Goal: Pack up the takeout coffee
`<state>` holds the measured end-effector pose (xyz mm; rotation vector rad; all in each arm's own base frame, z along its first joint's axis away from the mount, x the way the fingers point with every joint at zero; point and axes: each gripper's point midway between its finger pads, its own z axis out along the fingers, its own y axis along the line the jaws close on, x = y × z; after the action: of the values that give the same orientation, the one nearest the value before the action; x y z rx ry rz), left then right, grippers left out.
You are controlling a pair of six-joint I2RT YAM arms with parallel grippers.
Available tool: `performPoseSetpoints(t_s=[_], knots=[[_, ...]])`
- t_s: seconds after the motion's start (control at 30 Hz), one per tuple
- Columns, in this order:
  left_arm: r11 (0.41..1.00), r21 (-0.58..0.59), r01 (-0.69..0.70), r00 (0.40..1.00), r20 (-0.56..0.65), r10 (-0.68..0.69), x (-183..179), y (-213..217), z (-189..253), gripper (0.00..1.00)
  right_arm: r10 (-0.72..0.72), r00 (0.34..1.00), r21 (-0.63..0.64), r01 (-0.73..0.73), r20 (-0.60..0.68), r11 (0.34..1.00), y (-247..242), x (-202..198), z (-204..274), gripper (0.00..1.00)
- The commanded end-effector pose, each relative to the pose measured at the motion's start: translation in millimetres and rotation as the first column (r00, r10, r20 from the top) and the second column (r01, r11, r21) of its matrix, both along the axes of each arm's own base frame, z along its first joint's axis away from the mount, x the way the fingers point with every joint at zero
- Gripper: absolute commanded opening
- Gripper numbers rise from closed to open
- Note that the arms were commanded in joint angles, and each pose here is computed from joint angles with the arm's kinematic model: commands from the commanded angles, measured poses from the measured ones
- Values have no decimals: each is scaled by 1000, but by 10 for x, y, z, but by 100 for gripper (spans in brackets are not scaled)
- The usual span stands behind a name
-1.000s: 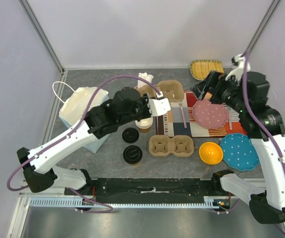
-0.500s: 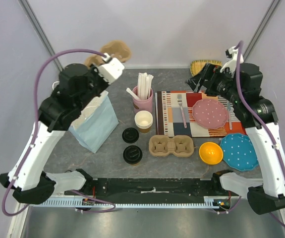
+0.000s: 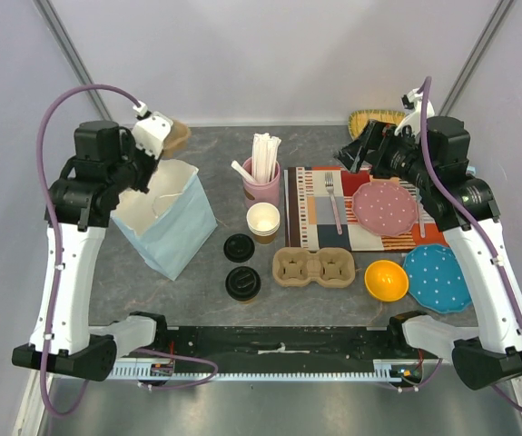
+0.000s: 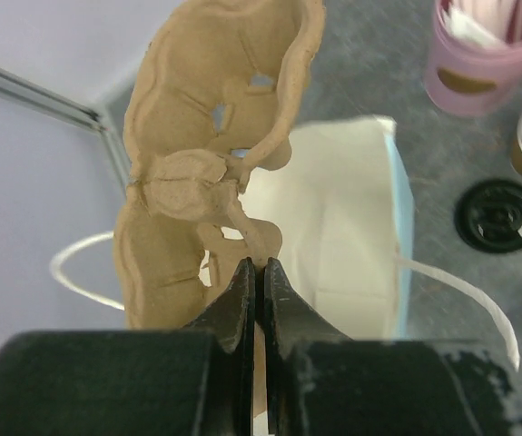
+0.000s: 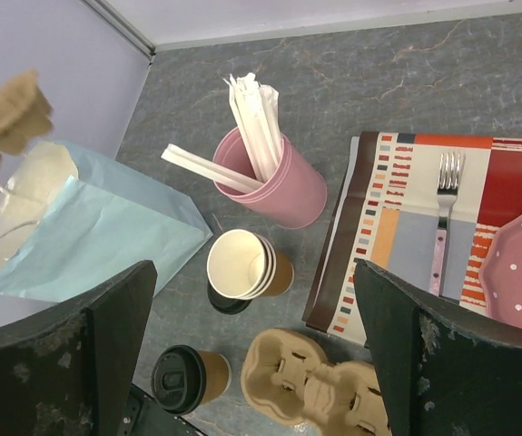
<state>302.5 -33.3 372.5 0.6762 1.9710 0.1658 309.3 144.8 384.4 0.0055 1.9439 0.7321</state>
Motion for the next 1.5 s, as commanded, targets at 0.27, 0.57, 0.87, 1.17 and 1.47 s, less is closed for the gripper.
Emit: performPoseSetpoints(t_s=[0.27, 0.57, 0.87, 1.17, 1.47], knots=[[999, -27, 17, 996, -84, -19, -454, 4, -348, 2, -6, 999, -7, 6, 36, 1000, -51, -84, 24, 98], [1000, -16, 18, 995, -94, -19, -552, 29, -406, 2, 4, 1000, 15, -5, 27, 1000, -14, -86, 38, 98], [999, -3, 41, 986, -162, -41, -549, 5, -727, 2, -1, 1000, 20, 0, 20, 1000, -28, -126, -1, 98], [995, 39, 96, 970, -226, -85, -420, -21, -1007, 2, -2, 1000, 12, 2, 30, 1000, -53, -193, -20, 98], [997, -7, 71, 920, -385, -68, -842, -21, -1116, 2, -14, 999, 2, 14, 31, 1000, -91, -241, -49, 98]])
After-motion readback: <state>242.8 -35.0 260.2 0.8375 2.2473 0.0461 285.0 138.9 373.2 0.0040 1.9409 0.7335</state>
